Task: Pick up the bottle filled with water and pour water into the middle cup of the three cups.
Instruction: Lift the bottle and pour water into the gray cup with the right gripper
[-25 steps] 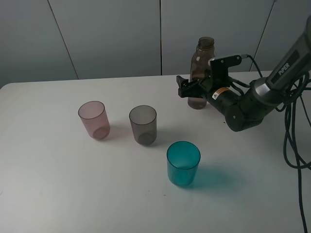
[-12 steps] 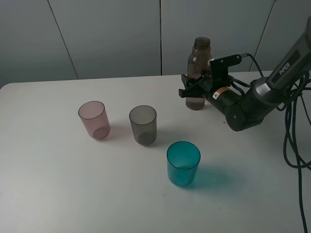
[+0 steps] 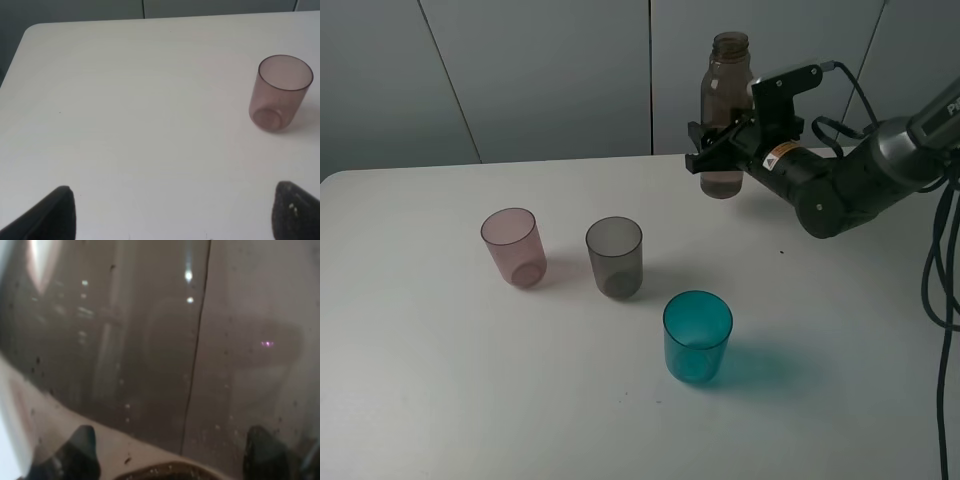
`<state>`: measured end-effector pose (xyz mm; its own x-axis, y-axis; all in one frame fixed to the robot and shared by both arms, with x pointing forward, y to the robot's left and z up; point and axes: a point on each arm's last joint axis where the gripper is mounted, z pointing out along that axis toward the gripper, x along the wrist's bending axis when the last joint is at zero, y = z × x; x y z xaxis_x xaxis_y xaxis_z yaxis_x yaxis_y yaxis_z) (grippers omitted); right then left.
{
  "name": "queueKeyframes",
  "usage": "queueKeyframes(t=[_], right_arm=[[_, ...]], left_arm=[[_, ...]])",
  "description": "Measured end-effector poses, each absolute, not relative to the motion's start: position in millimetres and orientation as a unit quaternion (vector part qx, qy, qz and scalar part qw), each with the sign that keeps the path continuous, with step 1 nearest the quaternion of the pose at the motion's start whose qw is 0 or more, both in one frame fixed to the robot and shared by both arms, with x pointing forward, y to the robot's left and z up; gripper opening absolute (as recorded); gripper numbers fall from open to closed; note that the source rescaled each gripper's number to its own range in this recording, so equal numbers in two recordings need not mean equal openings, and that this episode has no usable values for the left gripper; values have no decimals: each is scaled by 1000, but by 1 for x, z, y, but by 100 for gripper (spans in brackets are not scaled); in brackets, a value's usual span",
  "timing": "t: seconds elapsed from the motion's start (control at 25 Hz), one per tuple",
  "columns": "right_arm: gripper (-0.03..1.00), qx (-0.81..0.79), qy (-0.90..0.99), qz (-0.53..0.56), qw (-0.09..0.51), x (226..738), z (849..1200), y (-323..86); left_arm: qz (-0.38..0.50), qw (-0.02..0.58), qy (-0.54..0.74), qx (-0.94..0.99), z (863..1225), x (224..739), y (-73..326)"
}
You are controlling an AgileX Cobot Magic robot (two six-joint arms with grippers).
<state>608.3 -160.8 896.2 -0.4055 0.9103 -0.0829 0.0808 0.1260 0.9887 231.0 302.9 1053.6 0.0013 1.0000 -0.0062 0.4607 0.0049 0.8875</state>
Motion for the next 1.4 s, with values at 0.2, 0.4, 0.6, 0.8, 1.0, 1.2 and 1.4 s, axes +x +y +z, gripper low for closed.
queueKeyframes(t=[0.2,0.4,0.6,0.8,1.0,1.2,1.4], right_arm=[[0,349,654,519,426,588,922,-160],[0,359,658,499,435,559,931,-170],[0,349,679,469,444,533,929,-169],[0,325,694,463,445,520,928,-150],[0,317,700,461,444,514,927,-141],[0,307,704,461,444,514,928,-139],[0,216,737,457,449,509,926,-130]], left_arm=[[365,369,605,604,1054,231,303],[365,369,604,604,1054,231,303],[365,369,604,604,1054,231,303],[366,368,603,605,1054,231,303],[366,368,603,605,1054,231,303],[366,368,603,605,1054,231,303],[366,369,604,605,1054,231,303]])
